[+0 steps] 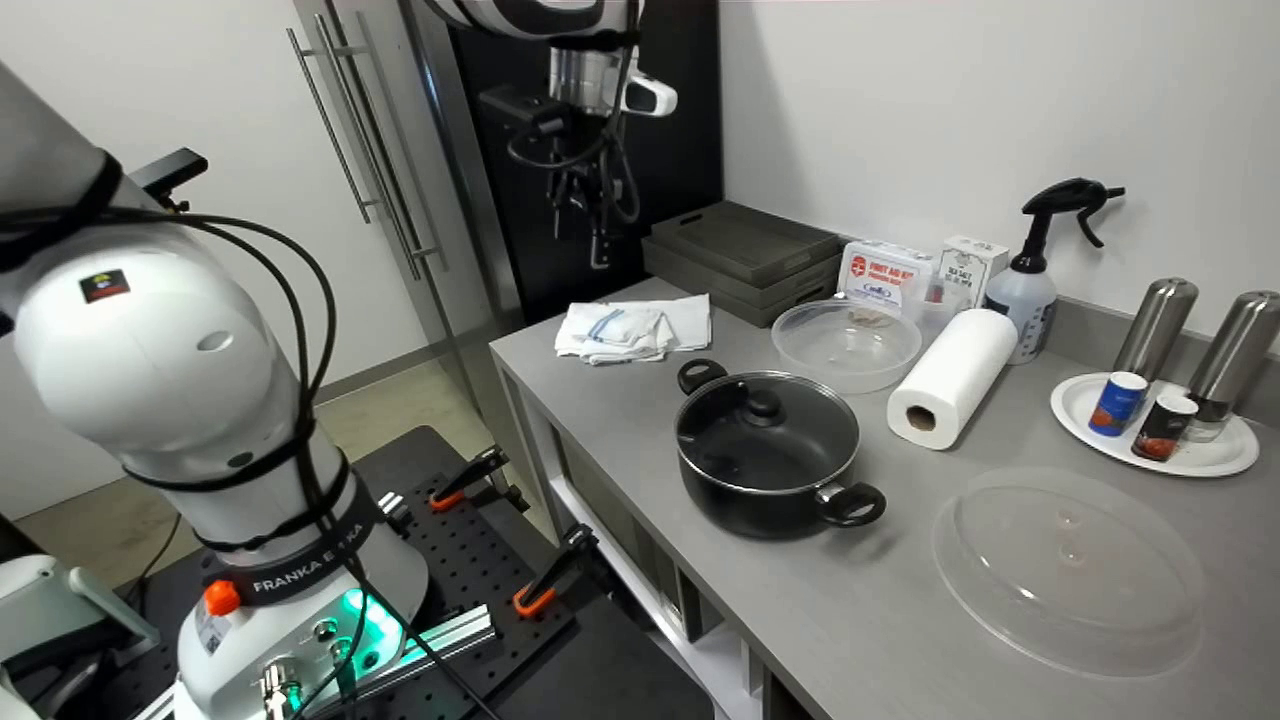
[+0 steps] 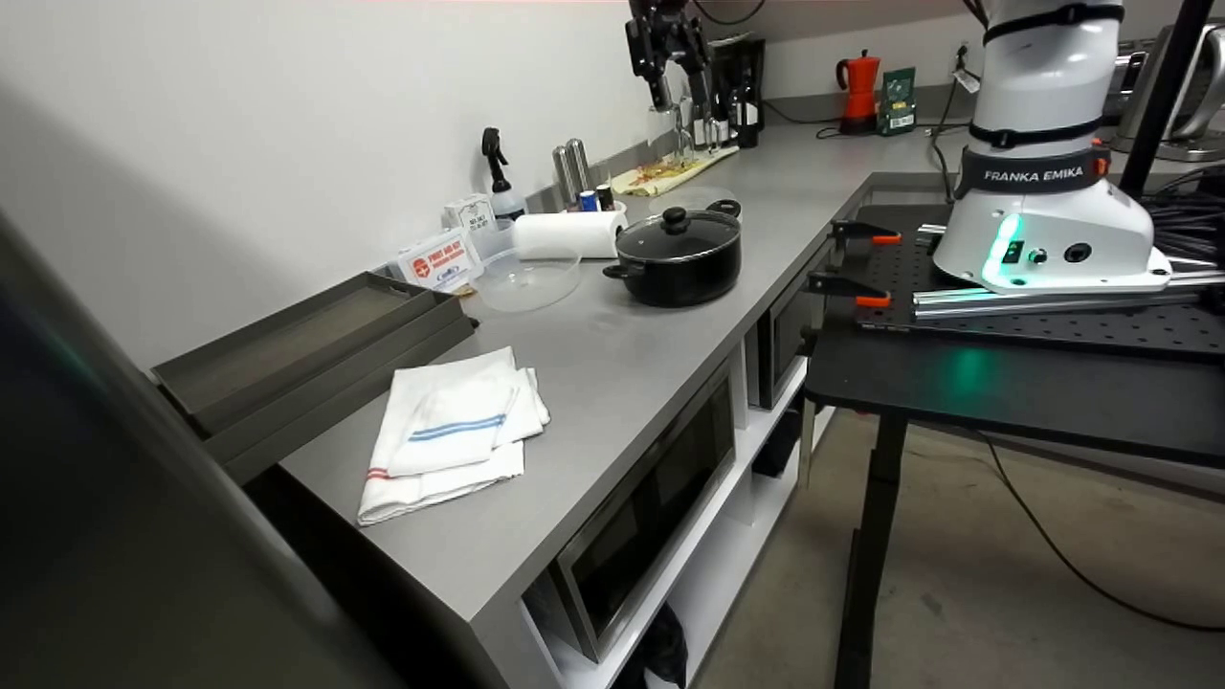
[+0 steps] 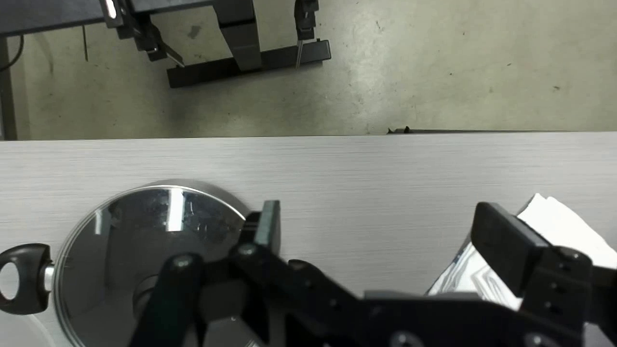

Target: Uncover the pot and put the lid on the table

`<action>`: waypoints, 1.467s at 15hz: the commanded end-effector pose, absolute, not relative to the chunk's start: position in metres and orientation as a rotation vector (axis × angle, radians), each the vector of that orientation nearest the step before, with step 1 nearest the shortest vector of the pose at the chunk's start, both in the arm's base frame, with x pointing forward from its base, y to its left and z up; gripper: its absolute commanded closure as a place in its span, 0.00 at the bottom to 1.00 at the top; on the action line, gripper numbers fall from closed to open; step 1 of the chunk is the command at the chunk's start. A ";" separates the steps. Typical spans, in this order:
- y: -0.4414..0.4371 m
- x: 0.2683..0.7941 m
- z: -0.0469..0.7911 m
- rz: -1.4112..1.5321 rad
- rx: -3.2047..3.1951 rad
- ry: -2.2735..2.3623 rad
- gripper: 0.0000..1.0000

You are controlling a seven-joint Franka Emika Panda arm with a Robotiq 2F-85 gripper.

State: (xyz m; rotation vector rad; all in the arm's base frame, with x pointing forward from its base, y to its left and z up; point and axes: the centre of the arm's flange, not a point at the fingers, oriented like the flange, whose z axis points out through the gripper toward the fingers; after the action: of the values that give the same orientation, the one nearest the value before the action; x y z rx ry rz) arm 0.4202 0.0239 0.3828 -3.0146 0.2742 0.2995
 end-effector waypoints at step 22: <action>-0.107 0.512 0.322 0.092 -2.931 0.835 0.00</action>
State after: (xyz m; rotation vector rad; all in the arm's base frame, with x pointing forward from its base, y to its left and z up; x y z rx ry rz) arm 0.5043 -0.1010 0.3297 -2.9372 0.7771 0.1208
